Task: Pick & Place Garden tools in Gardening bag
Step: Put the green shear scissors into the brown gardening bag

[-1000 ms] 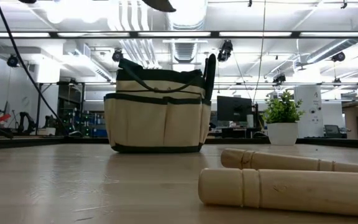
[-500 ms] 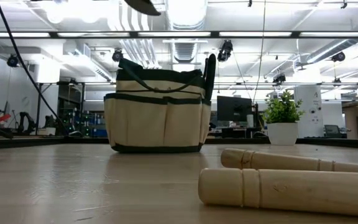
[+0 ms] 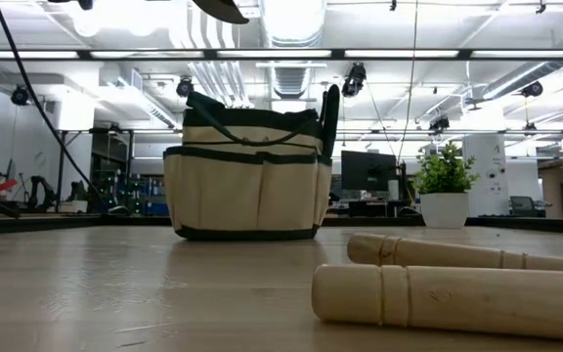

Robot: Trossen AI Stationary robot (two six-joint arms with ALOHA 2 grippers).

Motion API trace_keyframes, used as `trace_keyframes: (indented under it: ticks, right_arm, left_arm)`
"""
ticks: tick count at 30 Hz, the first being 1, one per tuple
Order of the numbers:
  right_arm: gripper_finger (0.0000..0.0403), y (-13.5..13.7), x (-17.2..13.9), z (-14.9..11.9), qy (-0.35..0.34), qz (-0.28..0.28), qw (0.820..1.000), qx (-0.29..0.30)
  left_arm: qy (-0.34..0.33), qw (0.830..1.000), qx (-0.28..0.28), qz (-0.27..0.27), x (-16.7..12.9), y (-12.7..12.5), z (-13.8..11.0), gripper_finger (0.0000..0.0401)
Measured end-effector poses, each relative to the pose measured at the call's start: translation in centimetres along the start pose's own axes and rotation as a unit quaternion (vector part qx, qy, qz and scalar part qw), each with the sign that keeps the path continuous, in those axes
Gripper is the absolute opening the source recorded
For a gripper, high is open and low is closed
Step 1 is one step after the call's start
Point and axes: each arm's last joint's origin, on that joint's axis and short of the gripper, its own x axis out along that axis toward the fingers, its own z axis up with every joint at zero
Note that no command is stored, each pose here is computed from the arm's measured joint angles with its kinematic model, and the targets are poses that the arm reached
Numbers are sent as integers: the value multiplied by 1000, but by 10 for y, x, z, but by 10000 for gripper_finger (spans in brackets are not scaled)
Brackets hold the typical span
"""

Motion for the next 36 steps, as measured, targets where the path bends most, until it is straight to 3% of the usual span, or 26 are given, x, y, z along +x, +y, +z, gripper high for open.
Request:
trace_keyframes:
  ticks: [7,17,26,30,36]
  right_arm:
    - [58,-3,1,-1,4,-1,1000,2]
    - [130,-5,0,-13,70,-46,996,-4]
    - [156,-5,-3,-23,122,-58,991,20]
    - [155,-5,-4,-25,132,-57,989,20]
    - [143,-4,-5,-29,151,-57,986,34]
  left_arm:
    - [-2,1000,-7,1,0,1,1,80]
    - [6,998,-32,47,-1,4,1,75]
    - [26,991,-36,126,-4,11,0,71]
    - [30,989,-20,140,-4,14,1,61]
    - [44,975,0,217,-4,23,1,63]
